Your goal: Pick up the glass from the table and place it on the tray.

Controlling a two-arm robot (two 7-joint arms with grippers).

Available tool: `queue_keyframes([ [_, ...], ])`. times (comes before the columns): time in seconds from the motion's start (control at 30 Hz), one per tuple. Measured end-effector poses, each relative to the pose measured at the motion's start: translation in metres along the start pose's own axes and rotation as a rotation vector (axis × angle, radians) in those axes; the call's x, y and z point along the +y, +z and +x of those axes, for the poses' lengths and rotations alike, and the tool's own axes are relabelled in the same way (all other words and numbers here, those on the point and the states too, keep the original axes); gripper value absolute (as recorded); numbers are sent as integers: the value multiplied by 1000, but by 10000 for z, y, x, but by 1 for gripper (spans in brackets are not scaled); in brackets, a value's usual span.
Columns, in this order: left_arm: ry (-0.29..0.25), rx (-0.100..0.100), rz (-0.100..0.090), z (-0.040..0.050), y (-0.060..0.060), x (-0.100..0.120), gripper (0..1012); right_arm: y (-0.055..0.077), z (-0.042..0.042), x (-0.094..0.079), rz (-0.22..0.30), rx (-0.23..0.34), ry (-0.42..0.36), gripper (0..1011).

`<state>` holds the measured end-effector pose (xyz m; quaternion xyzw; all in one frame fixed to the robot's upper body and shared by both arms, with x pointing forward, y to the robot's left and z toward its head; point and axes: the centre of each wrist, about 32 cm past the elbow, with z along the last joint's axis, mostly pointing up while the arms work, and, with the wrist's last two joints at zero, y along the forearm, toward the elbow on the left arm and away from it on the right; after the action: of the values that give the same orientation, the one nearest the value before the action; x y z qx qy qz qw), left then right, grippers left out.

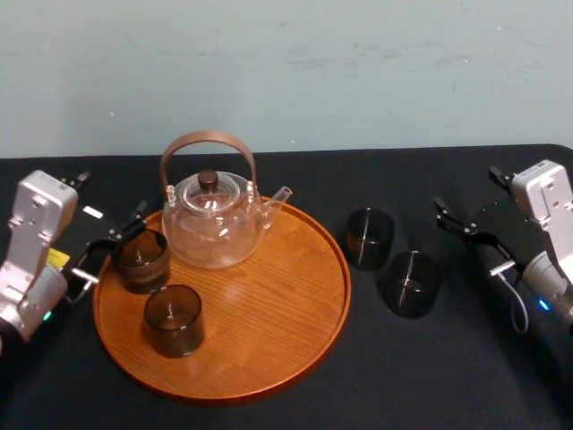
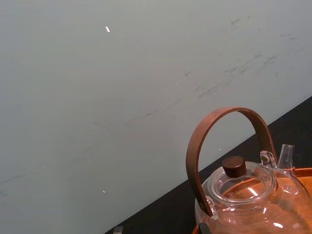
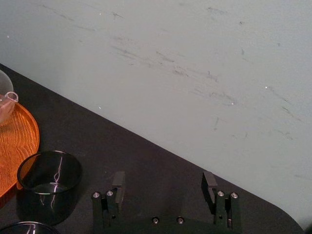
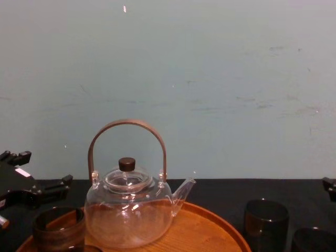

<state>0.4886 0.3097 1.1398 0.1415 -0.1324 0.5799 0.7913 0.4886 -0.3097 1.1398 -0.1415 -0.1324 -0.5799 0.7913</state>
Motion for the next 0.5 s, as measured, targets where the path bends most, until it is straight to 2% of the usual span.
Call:
queue_keyframes([
  [0.5,0,0,0,0,0,0,1001,0,0,0,0,0,0,1002],
])
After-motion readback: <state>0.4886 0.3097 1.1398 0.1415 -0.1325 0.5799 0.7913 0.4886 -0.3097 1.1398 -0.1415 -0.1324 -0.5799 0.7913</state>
